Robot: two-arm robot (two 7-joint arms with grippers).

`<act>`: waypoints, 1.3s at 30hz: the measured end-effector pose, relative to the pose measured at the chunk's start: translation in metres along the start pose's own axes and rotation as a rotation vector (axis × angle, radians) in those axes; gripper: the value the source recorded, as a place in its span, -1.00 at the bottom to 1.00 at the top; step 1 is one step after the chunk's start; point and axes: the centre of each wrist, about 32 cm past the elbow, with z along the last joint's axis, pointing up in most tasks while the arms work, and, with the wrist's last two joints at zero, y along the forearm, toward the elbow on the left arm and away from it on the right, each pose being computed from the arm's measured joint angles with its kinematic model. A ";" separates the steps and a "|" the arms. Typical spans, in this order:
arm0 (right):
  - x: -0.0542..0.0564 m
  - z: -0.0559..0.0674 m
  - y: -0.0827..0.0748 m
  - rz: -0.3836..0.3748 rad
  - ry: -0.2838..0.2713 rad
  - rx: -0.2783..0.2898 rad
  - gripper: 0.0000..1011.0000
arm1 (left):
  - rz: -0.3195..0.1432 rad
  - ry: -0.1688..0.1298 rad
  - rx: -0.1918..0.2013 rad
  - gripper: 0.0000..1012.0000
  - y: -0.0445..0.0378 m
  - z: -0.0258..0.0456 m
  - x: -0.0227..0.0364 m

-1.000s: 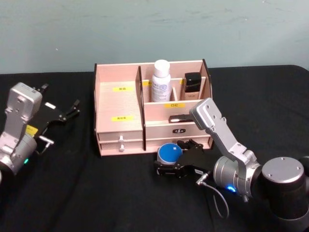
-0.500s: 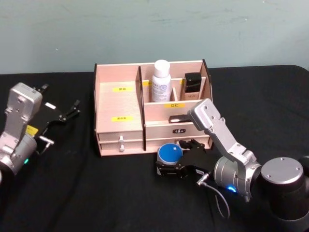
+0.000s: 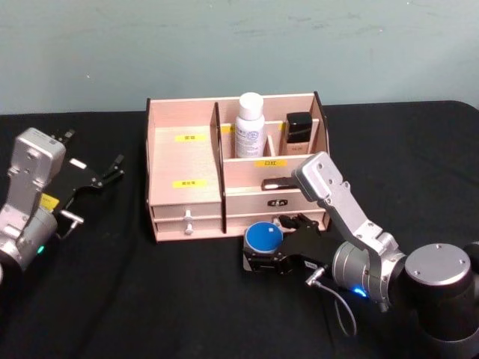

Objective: Pick up the facial cleanser and watermelon frost from the table and place them into the tiered storage box.

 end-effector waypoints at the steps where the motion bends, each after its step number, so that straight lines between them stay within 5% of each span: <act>1: 0.000 0.000 0.000 0.000 0.000 0.000 0.98 | 0.000 0.000 0.000 1.00 0.0000 0.0000 0.0000; 10: 0.000 0.000 0.000 0.001 0.000 0.000 0.95 | 0.000 0.000 0.000 1.00 0.0000 0.0000 0.0000; 21: 0.000 0.000 0.000 0.002 0.001 0.000 0.44 | 0.000 0.000 0.000 1.00 0.0000 0.0000 0.0000; 39: 0.001 -0.001 -0.001 0.011 0.005 0.004 0.43 | 0.000 0.000 0.000 1.00 0.0000 0.0000 0.0000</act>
